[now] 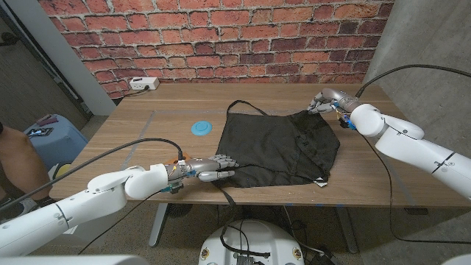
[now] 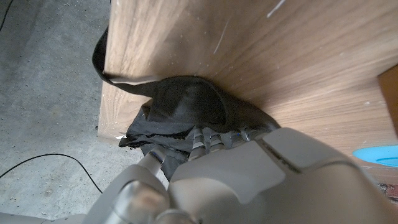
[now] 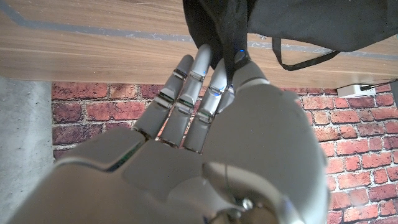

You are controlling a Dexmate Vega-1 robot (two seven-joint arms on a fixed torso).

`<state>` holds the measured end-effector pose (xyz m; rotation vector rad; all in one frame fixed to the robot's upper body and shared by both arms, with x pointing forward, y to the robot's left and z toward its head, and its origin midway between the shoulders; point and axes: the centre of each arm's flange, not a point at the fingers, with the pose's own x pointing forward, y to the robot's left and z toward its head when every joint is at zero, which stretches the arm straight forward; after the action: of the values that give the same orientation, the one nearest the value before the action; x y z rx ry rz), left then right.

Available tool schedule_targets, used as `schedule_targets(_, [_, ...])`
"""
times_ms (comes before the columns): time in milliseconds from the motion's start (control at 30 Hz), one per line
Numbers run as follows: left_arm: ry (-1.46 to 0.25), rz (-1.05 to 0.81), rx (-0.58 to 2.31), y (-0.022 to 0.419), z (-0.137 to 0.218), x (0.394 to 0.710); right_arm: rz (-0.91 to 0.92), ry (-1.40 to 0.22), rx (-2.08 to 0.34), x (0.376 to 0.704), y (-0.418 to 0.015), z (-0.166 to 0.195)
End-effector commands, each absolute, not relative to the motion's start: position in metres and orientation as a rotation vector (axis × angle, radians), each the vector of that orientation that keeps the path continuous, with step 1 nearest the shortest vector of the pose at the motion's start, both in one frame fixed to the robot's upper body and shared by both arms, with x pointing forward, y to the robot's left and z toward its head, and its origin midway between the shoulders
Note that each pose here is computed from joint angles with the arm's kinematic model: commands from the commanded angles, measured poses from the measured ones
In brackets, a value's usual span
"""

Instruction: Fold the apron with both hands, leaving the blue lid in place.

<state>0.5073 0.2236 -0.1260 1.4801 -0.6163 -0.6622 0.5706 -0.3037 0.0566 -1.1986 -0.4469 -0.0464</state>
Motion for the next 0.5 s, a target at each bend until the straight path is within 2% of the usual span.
schedule_targets(33, [-0.626, -0.66, 1.481, 0.224, -0.128, 0.505, -0.015, -0.472, -1.183, 0.556, -0.293, 0.063])
schedule_targets(500, [-0.629, -0.659, 1.483, 0.224, -0.13, 0.503, 0.024, -0.508, -1.165, 0.544, -0.281, 0.068])
